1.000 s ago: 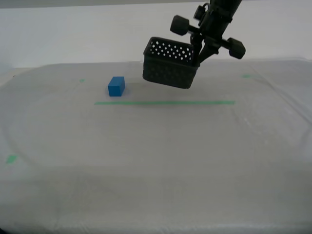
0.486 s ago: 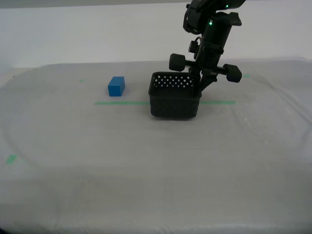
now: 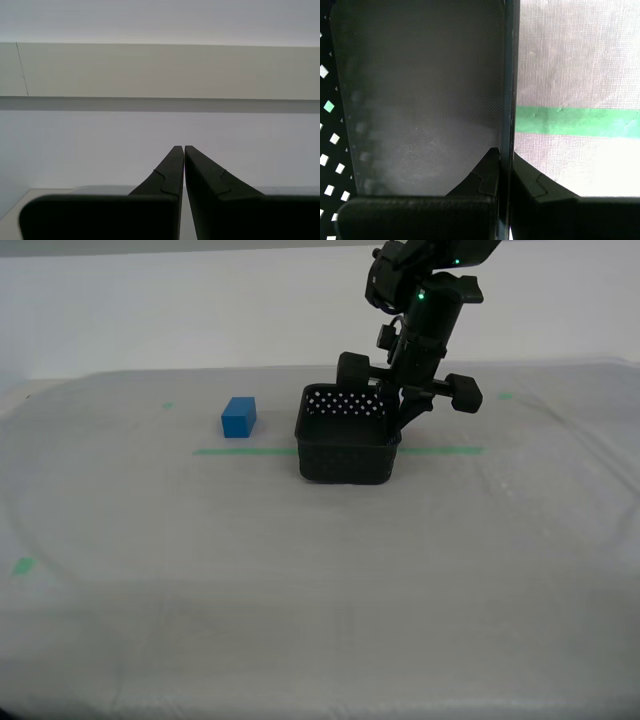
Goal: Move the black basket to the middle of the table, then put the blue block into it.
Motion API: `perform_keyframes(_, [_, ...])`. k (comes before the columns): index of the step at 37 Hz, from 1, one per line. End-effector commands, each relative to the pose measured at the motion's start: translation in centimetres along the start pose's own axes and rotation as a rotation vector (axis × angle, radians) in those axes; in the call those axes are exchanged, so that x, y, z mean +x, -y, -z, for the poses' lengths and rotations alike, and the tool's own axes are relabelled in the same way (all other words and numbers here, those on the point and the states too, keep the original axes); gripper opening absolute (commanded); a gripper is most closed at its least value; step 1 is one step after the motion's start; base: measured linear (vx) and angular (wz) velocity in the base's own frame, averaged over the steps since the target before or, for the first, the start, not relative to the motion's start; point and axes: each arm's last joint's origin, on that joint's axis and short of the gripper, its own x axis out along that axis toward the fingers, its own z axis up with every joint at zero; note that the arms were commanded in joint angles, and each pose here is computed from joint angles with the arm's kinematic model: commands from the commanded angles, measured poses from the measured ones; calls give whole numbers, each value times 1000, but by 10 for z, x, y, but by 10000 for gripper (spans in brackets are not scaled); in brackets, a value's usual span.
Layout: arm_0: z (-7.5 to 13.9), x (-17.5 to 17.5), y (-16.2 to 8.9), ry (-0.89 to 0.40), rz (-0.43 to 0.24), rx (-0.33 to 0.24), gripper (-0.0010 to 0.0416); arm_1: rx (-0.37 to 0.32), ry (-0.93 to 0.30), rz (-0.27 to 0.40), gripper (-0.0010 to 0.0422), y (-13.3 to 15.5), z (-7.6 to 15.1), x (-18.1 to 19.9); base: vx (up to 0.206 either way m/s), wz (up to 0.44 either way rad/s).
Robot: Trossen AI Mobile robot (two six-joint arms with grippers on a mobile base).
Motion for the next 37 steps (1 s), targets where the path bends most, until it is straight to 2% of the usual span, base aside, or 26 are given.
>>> perform_keyframes(1, [1,0,-1,-3,3,1,3,1,6,0,0,0,-1,0,0,0])
perform_keyframes(16, [1,0,-2,3,12,-8,3,1,6,0,0,0,-1,0,0,0])
perform_keyframes(22, [1,0,-3,10,7,-33,3,1,6,0,0,0,-1,0,0,0])
perform_keyframes(26, [0,0,-3,17,7,-18,3,1,6,0,0,0,-1,0,0,0])
perform_keyframes(37, [0,-4,-3,27,16,-25,3,1,6,0,0,0,-1,0,0,0])
